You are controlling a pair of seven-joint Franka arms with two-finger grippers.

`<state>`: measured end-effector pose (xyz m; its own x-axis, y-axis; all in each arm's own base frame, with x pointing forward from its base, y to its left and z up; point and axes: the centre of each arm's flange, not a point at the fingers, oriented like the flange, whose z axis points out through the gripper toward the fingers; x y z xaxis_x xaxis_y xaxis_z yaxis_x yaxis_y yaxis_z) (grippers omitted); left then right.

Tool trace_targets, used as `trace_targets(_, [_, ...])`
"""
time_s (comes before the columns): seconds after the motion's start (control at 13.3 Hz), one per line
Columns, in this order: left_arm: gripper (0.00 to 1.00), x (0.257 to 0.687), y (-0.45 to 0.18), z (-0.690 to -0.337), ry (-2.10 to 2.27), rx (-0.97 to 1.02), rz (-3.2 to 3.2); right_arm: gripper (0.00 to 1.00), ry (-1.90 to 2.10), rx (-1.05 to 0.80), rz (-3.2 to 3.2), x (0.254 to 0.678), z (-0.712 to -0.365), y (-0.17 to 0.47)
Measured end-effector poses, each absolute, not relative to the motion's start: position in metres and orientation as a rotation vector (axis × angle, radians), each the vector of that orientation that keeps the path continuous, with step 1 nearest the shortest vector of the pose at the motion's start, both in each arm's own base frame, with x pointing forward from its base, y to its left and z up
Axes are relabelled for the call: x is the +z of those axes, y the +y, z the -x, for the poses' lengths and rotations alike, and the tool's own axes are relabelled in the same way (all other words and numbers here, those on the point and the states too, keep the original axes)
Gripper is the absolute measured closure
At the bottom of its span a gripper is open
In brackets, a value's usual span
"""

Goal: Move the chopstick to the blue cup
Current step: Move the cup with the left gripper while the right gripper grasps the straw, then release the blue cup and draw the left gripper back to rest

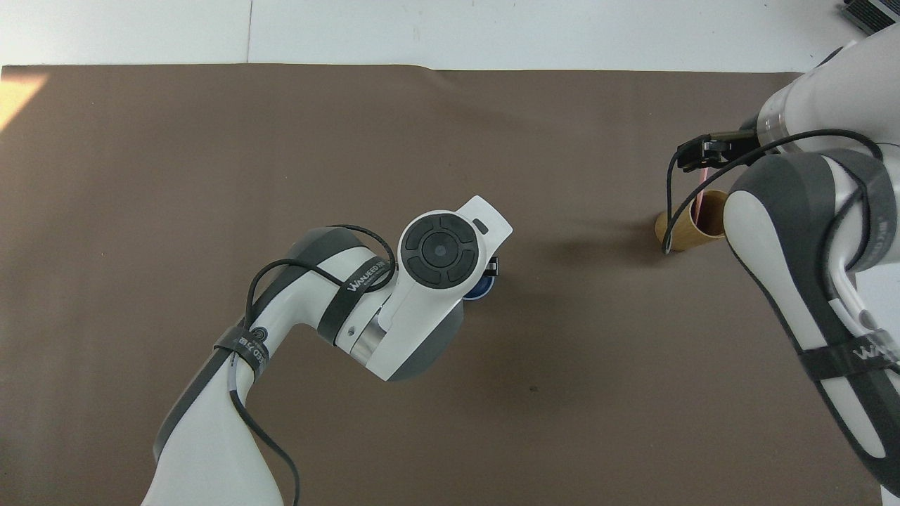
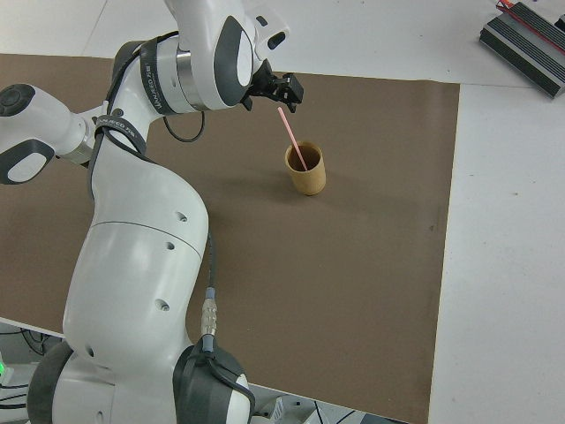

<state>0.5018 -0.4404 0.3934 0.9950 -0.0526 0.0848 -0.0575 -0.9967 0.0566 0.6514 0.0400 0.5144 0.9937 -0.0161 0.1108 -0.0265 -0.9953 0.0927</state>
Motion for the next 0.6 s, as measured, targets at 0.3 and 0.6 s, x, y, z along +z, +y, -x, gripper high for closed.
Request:
trace_targets(0.3, [0.00,0.482,-0.382,-0.528,0.049,0.246,-3.018,0.00,0.088,0.176,-3.013,0.491,-0.659,0.040])
trace_targets(0.6, [0.00,0.557,-0.285,-0.544,0.067,0.269,-3.022,0.02,0.151,0.179,-3.005,0.477,-0.658,0.040])
